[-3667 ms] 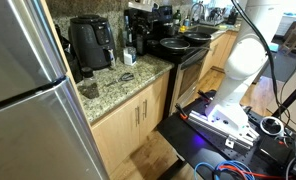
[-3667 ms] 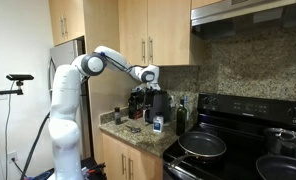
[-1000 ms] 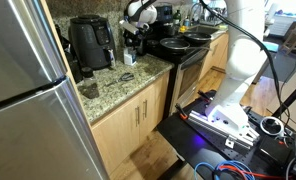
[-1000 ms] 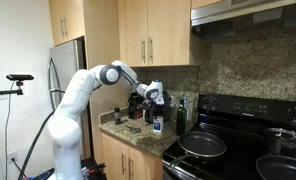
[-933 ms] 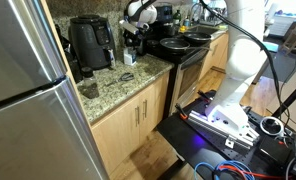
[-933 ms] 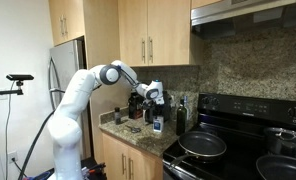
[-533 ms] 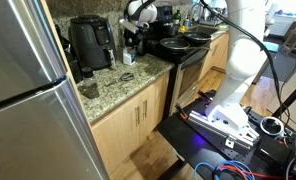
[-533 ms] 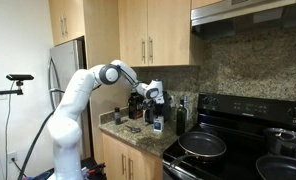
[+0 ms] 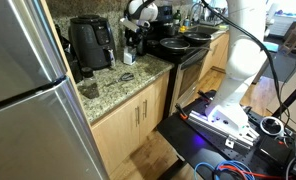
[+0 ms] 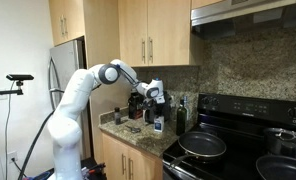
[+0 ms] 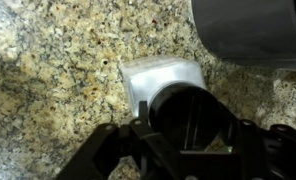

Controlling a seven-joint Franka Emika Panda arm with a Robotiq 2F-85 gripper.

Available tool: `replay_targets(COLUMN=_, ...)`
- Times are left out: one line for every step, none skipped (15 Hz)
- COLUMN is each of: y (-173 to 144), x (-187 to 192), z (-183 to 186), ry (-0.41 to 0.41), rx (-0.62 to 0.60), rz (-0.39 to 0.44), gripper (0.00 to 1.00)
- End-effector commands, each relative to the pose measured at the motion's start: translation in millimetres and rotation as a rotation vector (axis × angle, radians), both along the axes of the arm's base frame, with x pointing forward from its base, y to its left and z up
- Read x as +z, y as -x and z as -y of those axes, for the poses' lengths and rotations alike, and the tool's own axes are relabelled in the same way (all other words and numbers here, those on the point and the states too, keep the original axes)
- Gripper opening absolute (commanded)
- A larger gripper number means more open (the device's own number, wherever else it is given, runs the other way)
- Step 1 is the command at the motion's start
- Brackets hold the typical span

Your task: Move the bottle to the left side of the counter

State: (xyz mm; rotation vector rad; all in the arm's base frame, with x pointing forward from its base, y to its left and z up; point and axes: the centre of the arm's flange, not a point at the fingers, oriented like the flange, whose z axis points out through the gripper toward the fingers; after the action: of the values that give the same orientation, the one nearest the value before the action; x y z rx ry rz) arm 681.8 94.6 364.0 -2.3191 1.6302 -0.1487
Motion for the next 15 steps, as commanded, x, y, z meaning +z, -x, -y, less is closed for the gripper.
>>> replay_targets(y=36.6, x=54.3, z=21.3, ry=0.047, rx=0.055, rz=-0.013, gripper=0.39)
replay_targets(y=47.2, x=69.7, z=26.6, ry=0.05, rx=0.088, rz=-0.024, gripper=0.39)
replay_targets(y=55.9, x=82.1, z=30.2, ry=0.059, rx=0.124, rz=-0.035, gripper=0.39)
replay_targets(y=68.0, x=95.6, z=33.3, ry=0.05, rx=0.17, rz=-0.052, gripper=0.39)
replay_targets(y=84.6, x=109.2, z=34.2, ry=0.028, rx=0.245, rz=-0.082, gripper=0.39)
replay_targets(y=102.0, x=120.6, z=33.5, ry=0.013, rx=0.293, rz=-0.101, gripper=0.39)
replay_targets(y=118.8, x=120.4, z=25.6, ry=-0.005, rx=0.345, rz=-0.12, gripper=0.39)
replay_targets(y=135.1, x=121.7, z=19.4, ry=-0.024, rx=0.399, rz=-0.138, gripper=0.39)
replay_targets(y=148.2, x=118.5, z=14.4, ry=-0.048, rx=0.449, rz=-0.153, gripper=0.39)
replay_targets(y=156.0, x=117.2, z=12.6, ry=-0.072, rx=0.501, rz=-0.169, gripper=0.39)
replay_targets(y=123.8, x=119.0, z=10.9, ry=-0.031, rx=0.421, rz=-0.153, gripper=0.64)
replay_targets(y=135.0, x=117.6, z=7.3, ry=-0.046, rx=0.457, rz=-0.165, gripper=0.64)
replay_targets(y=141.2, x=115.7, z=5.8, ry=-0.052, rx=0.474, rz=-0.17, gripper=0.64)
replay_targets(y=144.2, x=114.2, z=5.6, ry=-0.053, rx=0.481, rz=-0.172, gripper=0.64)
replay_targets(y=145.0, x=112.9, z=5.9, ry=-0.053, rx=0.484, rz=-0.174, gripper=0.39)
